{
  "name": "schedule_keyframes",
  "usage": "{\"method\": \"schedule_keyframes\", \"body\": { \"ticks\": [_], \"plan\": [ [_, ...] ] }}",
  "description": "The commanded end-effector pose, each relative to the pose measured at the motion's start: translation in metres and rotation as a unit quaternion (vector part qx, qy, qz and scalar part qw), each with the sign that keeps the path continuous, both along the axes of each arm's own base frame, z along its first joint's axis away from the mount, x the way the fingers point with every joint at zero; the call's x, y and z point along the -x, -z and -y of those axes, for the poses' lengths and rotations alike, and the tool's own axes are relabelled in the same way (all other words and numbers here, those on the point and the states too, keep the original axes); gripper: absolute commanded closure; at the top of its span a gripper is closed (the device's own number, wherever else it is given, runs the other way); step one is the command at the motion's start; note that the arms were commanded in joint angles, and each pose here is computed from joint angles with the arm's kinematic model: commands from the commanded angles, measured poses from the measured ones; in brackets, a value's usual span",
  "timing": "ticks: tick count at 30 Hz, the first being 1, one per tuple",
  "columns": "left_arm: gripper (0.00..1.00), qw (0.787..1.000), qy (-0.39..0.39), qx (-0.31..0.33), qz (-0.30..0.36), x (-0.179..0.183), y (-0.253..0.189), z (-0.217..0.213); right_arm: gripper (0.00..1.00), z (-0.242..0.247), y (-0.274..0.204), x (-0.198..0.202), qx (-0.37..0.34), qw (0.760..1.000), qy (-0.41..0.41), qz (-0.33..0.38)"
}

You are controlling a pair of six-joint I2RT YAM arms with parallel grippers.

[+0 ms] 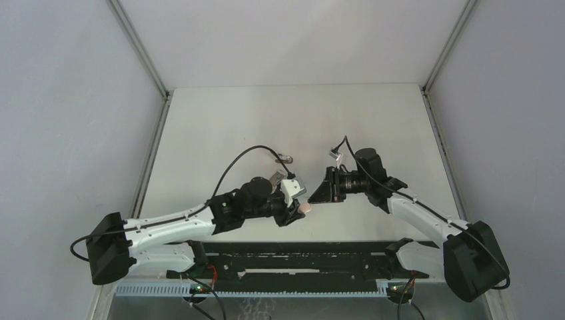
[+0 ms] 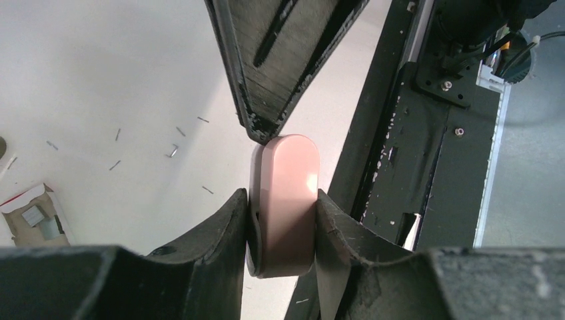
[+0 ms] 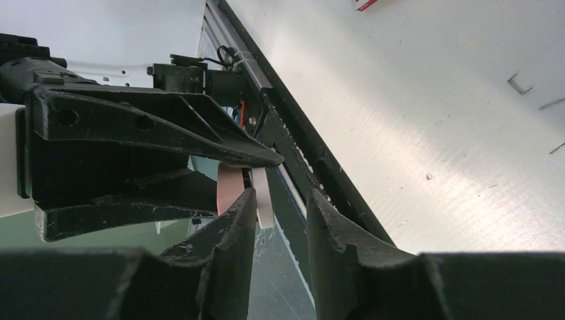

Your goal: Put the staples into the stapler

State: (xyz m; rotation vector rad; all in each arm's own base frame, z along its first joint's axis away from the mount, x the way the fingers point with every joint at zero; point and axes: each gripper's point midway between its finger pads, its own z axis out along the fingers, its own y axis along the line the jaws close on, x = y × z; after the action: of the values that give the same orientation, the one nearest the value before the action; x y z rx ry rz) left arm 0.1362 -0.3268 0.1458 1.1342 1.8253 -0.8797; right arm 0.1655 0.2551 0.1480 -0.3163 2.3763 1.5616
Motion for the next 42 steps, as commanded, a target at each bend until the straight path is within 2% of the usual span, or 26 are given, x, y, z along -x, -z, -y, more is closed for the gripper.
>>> {"method": "schedule_keyframes", "body": {
  "ticks": [1, 10, 16, 25, 42],
  "plan": [
    [1.0, 0.998, -0.008, 0.057, 0.016, -0.003, -0.026, 0.006, 0.72, -0.001, 0.002, 0.01, -0.012, 1.0, -0.016, -0.01],
    [1.0, 0.995, -0.024, 0.091, 0.021, -0.005, -0.034, 0.004, 0.75, 0.0, 0.003, 0.013, -0.016, 1.0, -0.018, -0.011],
    [1.0, 0.995, -0.035, 0.093, 0.022, -0.005, -0.031, -0.001, 0.7, 0.005, -0.004, 0.009, -0.026, 1.0, 0.003, -0.008],
    [1.0, 0.985, -0.051, 0.153, 0.059, -0.008, -0.054, -0.01, 0.69, -0.001, -0.02, 0.012, -0.073, 0.996, 0.024, -0.05],
    [1.0, 0.982, -0.026, 0.169, 0.081, -0.003, -0.06, -0.01, 0.71, -0.019, -0.031, 0.016, -0.104, 0.989, 0.024, -0.101]
  ]
}}
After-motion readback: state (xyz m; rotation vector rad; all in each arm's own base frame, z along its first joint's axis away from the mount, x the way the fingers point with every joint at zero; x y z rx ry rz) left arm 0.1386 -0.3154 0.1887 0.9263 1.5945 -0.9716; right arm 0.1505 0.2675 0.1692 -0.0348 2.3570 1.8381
